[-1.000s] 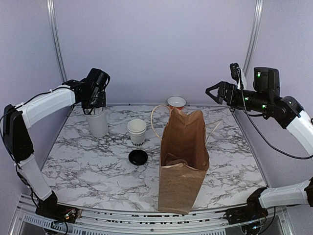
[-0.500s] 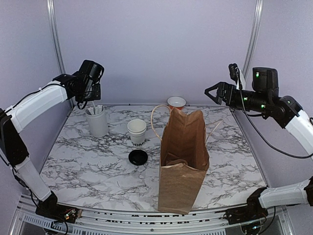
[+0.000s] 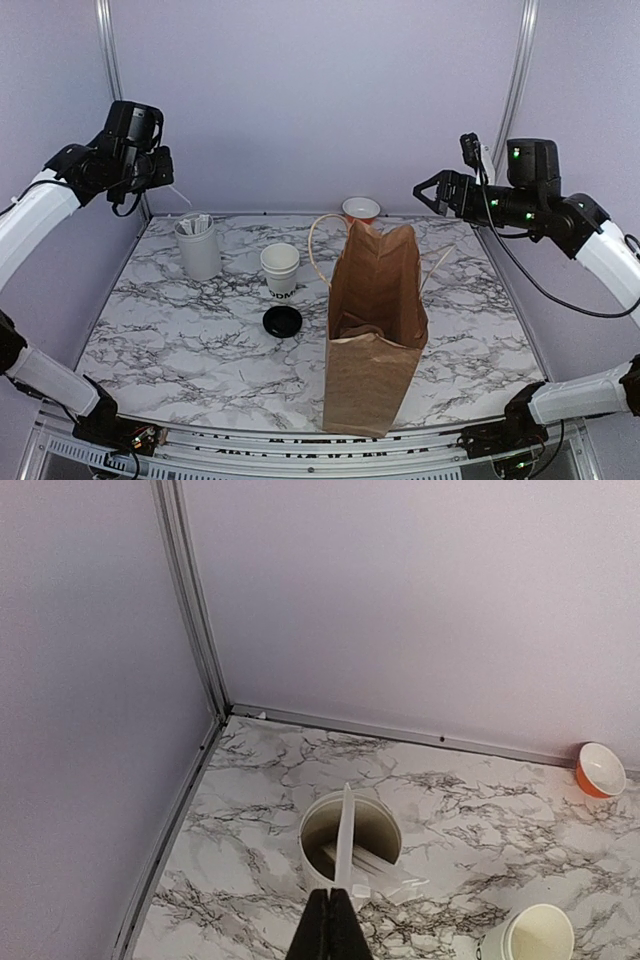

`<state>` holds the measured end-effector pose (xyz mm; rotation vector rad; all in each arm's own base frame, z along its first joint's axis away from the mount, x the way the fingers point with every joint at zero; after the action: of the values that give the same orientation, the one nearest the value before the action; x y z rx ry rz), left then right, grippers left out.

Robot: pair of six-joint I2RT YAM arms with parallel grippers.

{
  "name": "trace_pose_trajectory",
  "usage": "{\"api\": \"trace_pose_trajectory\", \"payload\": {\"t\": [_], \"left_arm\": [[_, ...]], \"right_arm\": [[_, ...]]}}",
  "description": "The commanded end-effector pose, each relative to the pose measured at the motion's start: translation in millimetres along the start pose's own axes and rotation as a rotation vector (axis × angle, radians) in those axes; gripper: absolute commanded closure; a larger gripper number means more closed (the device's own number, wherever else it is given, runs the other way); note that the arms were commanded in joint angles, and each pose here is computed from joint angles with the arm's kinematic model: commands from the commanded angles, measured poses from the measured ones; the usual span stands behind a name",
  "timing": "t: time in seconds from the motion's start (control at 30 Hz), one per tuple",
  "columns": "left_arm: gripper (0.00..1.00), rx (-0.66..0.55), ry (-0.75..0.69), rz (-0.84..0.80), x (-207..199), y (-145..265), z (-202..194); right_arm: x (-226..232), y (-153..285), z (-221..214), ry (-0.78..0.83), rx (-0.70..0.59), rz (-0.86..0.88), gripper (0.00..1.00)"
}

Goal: Pack the takeout coffee

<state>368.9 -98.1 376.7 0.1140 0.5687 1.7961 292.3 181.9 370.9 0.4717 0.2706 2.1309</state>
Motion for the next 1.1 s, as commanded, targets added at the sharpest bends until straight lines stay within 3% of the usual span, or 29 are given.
{"api": "trace_pose_trajectory", "payload": {"t": [0.0,0.27,0.6,0.9,1.07], "left_arm": [[1.00,-0.027,0.042,-0.069,12,33,16],[1.00,-0.035,0.160,-0.330,0,86,40],[1.00,-0.096,0.213,-0.906,-41,184,71],[1.00,0.018,0.123,-1.188,-78,226,61],[1.00,0.116,-0.001,-1.274,-104,250,38]], "right_arm": [[-3,-1,12,0.004,-0.041,-0.013,0.01],[-2,-11,12,0.002,-0.025,0.000,0.01],[-15,-9,1,0.004,0.004,-0.077,0.01],[-24,-4,-8,0.015,0.035,-0.138,0.01],[-28,0,-10,0.018,0.041,-0.164,0.01]]}}
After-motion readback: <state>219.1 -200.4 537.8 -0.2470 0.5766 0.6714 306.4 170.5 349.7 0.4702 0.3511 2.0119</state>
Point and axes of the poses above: each gripper's point midway between its finger pads, its own y axis back along the fingers, its own x axis along the line the jaws close on, z = x × y, the point moved 2 cm from there along y, back along the fingers, and after that the axes turned 13 degrees about y, right-handed, at the moved point
